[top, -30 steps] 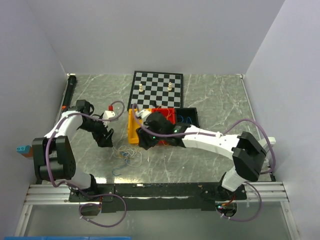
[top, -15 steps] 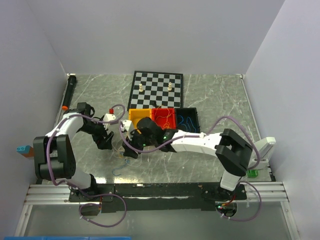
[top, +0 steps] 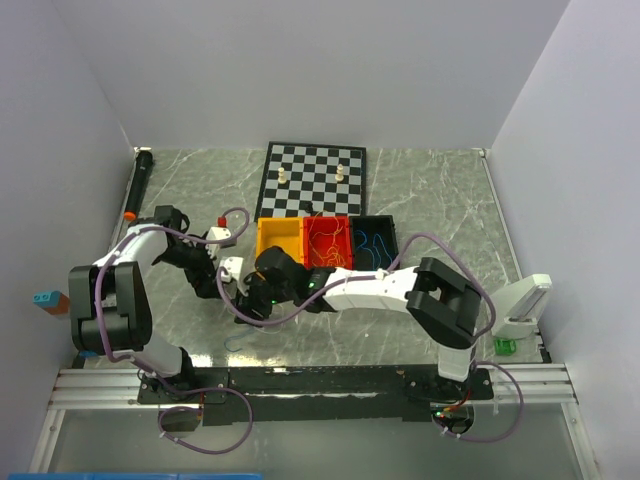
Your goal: Untangle the cables
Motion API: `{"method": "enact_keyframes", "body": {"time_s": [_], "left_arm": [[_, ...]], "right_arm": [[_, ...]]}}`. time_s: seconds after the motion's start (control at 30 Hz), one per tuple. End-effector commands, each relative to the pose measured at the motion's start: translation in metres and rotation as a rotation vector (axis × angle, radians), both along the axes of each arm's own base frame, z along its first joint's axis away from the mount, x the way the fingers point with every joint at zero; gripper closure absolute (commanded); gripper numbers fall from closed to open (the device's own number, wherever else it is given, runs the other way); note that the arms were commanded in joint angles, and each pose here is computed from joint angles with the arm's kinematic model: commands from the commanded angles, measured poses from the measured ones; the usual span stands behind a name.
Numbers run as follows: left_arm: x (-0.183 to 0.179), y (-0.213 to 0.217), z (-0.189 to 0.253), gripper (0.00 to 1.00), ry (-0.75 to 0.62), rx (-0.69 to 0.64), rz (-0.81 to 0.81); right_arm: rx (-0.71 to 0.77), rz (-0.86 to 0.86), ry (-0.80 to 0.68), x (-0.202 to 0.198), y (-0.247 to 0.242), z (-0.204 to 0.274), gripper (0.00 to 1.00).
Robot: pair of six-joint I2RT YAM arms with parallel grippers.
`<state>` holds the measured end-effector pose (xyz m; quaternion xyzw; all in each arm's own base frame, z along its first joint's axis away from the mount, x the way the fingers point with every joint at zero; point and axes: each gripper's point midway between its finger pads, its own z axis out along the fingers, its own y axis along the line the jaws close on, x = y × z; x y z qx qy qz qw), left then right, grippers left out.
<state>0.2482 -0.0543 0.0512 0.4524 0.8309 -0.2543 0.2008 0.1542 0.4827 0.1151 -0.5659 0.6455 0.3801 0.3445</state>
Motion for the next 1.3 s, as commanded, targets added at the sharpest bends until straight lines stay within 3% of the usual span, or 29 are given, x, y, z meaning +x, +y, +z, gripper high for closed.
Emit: {"method": "enact_keyframes", "body": {"time_s": [0.0, 0.17, 0.27, 0.4, 0.6, 0.7, 0.77, 0.8, 0.93, 1.0, 1.03, 1.1, 1.27], "left_arm": [[0.016, -0.005, 0.012, 0.03, -0.063, -0.044, 0.012], [0.019, -0.006, 0.016, 0.03, -0.082, -0.049, 0.012], [0.019, -0.007, 0.016, 0.03, -0.081, -0.058, 0.013], [0.018, -0.009, 0.018, 0.04, -0.077, -0.068, 0.004], [0.012, -0.009, 0.015, 0.57, -0.005, -0.079, -0.020], [0.010, -0.010, 0.013, 0.75, 0.019, -0.083, -0.028], [0.011, -0.010, 0.015, 0.79, 0.014, -0.085, -0.030], [0.012, -0.010, 0.016, 0.88, 0.004, -0.087, -0.031], [0.014, -0.015, 0.029, 0.92, -0.021, -0.116, -0.040], [0.013, -0.020, 0.039, 0.88, -0.020, -0.147, -0.053], [0.014, -0.022, 0.048, 0.79, -0.029, -0.168, -0.056], [0.006, -0.031, 0.066, 0.49, -0.042, -0.225, -0.090], [-0.018, -0.045, 0.097, 0.15, -0.119, -0.329, -0.237]], "right_arm": [[0.039, -0.005, -0.074, 0.012, 0.022, 0.012, 0.45], [0.028, -0.023, -0.077, 0.015, 0.021, 0.012, 0.74], [0.047, -0.058, -0.103, 0.022, 0.016, 0.026, 1.00], [0.111, -0.105, -0.143, 0.022, 0.001, 0.056, 1.00], [0.233, -0.171, -0.192, 0.018, -0.032, 0.120, 1.00], [0.290, -0.199, -0.205, 0.012, -0.053, 0.147, 1.00], [0.315, -0.211, -0.198, 0.007, -0.065, 0.156, 1.00], [0.332, -0.217, -0.196, 0.005, -0.071, 0.162, 1.00], [0.349, -0.251, -0.199, 0.003, -0.088, 0.171, 1.00], [0.350, -0.263, -0.209, 0.004, -0.092, 0.173, 1.00], [0.348, -0.268, -0.213, 0.005, -0.093, 0.174, 1.00], [0.349, -0.270, -0.217, 0.006, -0.093, 0.176, 1.00], [0.335, -0.273, -0.224, 0.009, -0.089, 0.174, 1.00]]}}
